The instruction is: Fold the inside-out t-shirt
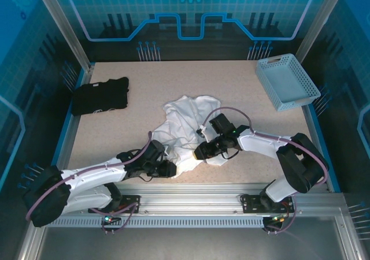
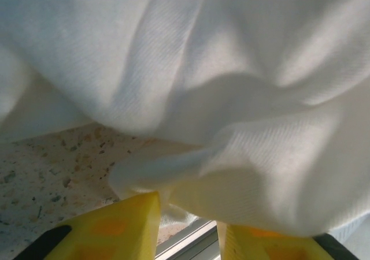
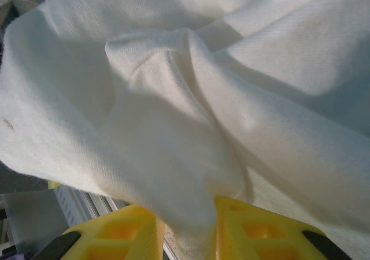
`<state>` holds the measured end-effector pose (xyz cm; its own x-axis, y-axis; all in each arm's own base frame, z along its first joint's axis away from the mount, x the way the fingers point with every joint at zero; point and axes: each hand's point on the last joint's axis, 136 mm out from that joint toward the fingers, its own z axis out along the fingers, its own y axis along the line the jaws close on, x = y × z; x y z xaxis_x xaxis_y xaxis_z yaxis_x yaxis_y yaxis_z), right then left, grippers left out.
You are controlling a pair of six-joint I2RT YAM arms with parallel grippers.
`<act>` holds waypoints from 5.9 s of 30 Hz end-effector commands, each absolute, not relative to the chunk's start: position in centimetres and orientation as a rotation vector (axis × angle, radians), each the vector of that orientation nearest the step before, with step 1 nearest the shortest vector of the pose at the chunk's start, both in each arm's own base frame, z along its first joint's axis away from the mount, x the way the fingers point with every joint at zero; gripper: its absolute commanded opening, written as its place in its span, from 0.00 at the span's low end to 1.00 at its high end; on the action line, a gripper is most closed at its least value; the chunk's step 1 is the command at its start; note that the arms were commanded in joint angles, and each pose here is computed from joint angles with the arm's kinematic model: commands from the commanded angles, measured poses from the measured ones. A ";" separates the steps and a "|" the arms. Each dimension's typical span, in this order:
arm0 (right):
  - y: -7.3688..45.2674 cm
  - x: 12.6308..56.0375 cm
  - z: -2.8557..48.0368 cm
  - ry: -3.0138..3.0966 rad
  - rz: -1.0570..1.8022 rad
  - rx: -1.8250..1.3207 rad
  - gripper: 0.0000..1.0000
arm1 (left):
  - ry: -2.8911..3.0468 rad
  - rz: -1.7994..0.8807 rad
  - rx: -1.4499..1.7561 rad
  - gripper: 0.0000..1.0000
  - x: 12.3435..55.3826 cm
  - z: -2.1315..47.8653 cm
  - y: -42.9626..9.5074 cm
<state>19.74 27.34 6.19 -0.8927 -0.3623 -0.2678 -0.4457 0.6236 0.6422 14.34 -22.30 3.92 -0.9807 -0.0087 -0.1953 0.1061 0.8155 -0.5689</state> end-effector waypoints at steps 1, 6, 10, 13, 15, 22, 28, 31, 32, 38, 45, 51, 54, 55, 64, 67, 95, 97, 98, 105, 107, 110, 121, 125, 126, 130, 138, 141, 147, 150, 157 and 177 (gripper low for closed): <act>28.0 19.5 6.9 2.707 1.149 -0.708 0.29 | 2.836 -0.871 0.074 0.34 13.6 3.3 -21.8; 28.0 19.5 6.7 2.710 1.146 -0.703 0.29 | 2.846 -0.874 0.084 0.33 13.4 2.8 -21.9; 28.0 19.6 6.8 2.709 1.149 -0.701 0.29 | 2.831 -0.899 0.087 0.26 13.8 2.6 -22.6; 28.2 19.7 7.5 2.690 1.156 -0.701 0.27 | 2.808 -0.921 0.103 0.17 14.2 3.1 -23.1; 28.1 19.8 8.2 2.677 1.154 -0.701 0.26 | 2.788 -0.915 0.111 0.10 14.4 3.8 -23.1; 28.1 20.7 12.5 2.558 1.110 -0.712 0.27 | 2.570 -1.077 0.023 0.00 16.5 10.9 -21.8; 26.8 21.2 13.4 2.517 0.927 -0.738 0.39 | 2.382 -1.321 -0.141 0.00 18.4 16.3 -20.3; 26.8 20.4 12.8 2.475 0.891 -0.778 0.44 | 2.376 -1.331 -0.141 0.00 18.6 17.0 -20.4; 26.9 20.0 12.4 2.467 0.883 -0.788 0.45 | 2.378 -1.335 -0.142 0.00 18.7 17.1 -20.4; 26.7 19.8 9.4 2.502 0.860 -0.717 0.48 | 2.379 -1.338 -0.133 0.00 18.6 17.4 -20.5; 27.1 20.3 7.7 2.530 0.841 -0.718 0.47 | 2.389 -1.327 -0.123 0.00 18.5 17.1 -20.5; 27.6 21.1 6.9 2.552 0.815 -0.729 0.40 | 2.395 -1.319 -0.120 0.00 18.5 16.9 -20.4; 27.7 21.3 6.6 2.569 0.796 -0.740 0.26 | 2.393 -1.317 -0.106 0.00 18.4 17.0 -20.4; 27.7 21.4 6.7 2.567 0.787 -0.736 0.21 | 2.390 -1.313 -0.099 0.00 18.5 17.1 -20.4; 25.4 23.7 10.3 2.509 0.641 -0.694 0.04 | 2.291 -1.370 -0.037 0.00 18.8 19.8 -21.0; 23.9 25.1 11.2 2.532 0.526 -0.633 0.07 | 2.215 -1.436 -0.053 0.00 19.5 21.6 -21.5; 32.6 22.9 24.0 1.635 0.772 -1.161 0.78 | 2.174 -1.575 -0.150 0.00 20.6 26.8 -22.8; 33.3 23.3 23.9 1.630 0.781 -1.172 0.75 | 2.175 -1.575 -0.144 0.00 20.5 26.8 -22.8; 33.5 23.4 23.9 1.628 0.796 -1.178 0.74 | 2.176 -1.573 -0.144 0.00 20.5 26.7 -22.8; 33.8 23.0 23.7 1.624 0.896 -1.211 0.49 | 2.177 -1.572 -0.131 0.00 20.5 26.7 -22.9; 33.7 22.8 23.6 1.627 0.912 -1.214 0.40 | 2.179 -1.571 -0.132 0.00 20.5 26.6 -22.9; 33.3 22.8 23.5 1.635 0.919 -1.209 0.30 | 2.181 -1.570 -0.130 0.00 20.4 26.6 -22.9; 32.7 22.9 24.0 1.641 0.942 -1.175 0.00 | 2.140 -1.517 -0.129 0.02 20.7 26.5 -22.2; 32.3 22.7 24.7 1.673 1.009 -1.144 0.00 | 2.081 -1.340 -0.056 0.31 21.4 26.6 -20.7; 32.3 22.6 24.7 1.692 1.038 -1.139 0.00 | 2.056 -1.274 -0.016 0.36 21.7 26.8 -20.3; 31.9 22.5 25.7 1.772 1.123 -1.115 0.00 | 1.935 -1.005 0.230 0.52 22.2 28.7 -18.9; 30.6 23.4 26.6 1.925 1.210 -1.044 0.00 | 1.727 -0.848 0.731 0.62 19.6 31.7 -20.7; 30.6 23.5 27.0 1.937 1.243 -1.025 0.00 | 1.688 -0.711 0.926 0.63 19.1 30.9 -21.9; 30.9 23.9 27.0 1.972 1.314 -0.985 0.00 | 1.637 -0.496 1.119 0.66 20.5 28.9 -24.4; 30.9 24.2 26.6 1.984 1.322 -0.981 0.00 | 1.628 -0.437 1.118 0.66 21.7 28.1 -24.9; 31.1 24.3 26.5 1.989 1.351 -0.976 0.00 | 1.608 -0.338 1.112 0.66 23.6 26.7 -25.3; 30.6 24.5 26.4 2.011 1.296 -0.948 0.00 | 1.669 -0.312 1.162 0.27 23.9 24.6 -25.4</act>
<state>24.12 31.05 25.12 -0.6054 -0.2769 -0.7462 -0.7942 0.2706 0.5440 24.17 -25.33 23.98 -0.0087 0.5393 -0.8421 0.8059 0.5024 0.3134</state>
